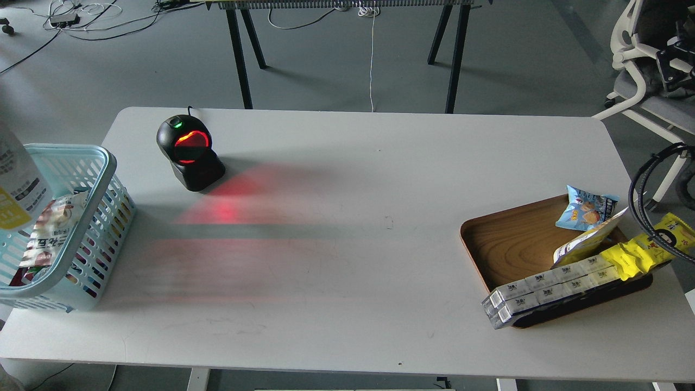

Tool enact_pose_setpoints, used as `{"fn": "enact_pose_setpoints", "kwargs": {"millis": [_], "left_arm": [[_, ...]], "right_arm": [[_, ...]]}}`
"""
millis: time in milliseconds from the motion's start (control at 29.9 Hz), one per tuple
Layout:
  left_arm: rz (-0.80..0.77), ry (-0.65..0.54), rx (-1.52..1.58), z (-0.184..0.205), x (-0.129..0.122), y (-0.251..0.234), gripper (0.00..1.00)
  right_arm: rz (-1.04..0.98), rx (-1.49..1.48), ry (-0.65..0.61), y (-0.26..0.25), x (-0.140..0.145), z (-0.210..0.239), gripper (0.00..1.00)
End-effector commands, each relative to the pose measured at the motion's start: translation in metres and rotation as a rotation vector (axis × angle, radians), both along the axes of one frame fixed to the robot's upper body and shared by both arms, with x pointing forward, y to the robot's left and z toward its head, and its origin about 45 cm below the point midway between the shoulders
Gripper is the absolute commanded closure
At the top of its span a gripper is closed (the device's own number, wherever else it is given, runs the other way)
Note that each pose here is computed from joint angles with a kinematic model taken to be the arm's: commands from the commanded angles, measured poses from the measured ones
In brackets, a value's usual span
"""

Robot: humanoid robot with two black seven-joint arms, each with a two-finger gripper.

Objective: Scan snack and place in basket
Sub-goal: 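Drop the yellow bag into the blue basket with the left gripper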

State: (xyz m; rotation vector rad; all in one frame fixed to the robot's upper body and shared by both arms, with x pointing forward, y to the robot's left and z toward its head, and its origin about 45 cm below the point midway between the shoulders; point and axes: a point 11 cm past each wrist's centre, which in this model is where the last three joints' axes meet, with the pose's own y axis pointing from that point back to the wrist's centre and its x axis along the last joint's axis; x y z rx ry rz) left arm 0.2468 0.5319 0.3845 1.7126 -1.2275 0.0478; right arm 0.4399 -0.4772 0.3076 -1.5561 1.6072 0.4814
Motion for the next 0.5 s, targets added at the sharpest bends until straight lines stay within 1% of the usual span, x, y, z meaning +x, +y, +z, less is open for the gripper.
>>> {"fn": "enact_pose_setpoints", "kwargs": {"millis": [0, 67, 167, 200, 234, 301, 434, 468], "left_arm": [[-0.028, 0.034, -0.015, -0.021, -0.016, 0.004, 0.99], [-0.023, 0.053, -0.018, -0.028, -0.021, 0.007, 0.91], [-0.024, 0.059, -0.026, -0.031, -0.023, 0.006, 0.64], [-0.024, 0.056, -0.028, -0.03, -0.022, 0.006, 0.57], [-0.022, 0.052, -0.037, -0.03, -0.021, 0.005, 0.53], [-0.004, 0.025, -0.077, -0.025, -0.018, 0.002, 0.49], [0.081, -0.081, -0.287, -0.004, -0.004, -0.007, 0.29], [0.105, -0.11, -0.349, 0.003, 0.0, -0.01, 0.27]], "right_arm": [[0.009, 0.005, 0.0, 0.005, 0.002, -0.001, 0.01], [0.011, 0.006, -0.001, 0.005, 0.002, -0.001, 0.01], [0.012, 0.002, 0.001, 0.005, 0.002, -0.001, 0.01], [0.012, 0.002, 0.001, 0.005, 0.002, -0.001, 0.01], [0.013, 0.002, 0.001, 0.006, 0.002, -0.001, 0.01], [0.014, -0.001, 0.0, 0.006, 0.003, 0.0, 0.01], [0.014, -0.001, 0.0, 0.006, 0.003, 0.0, 0.01], [0.015, -0.001, 0.001, 0.006, 0.002, 0.0, 0.01]]}}
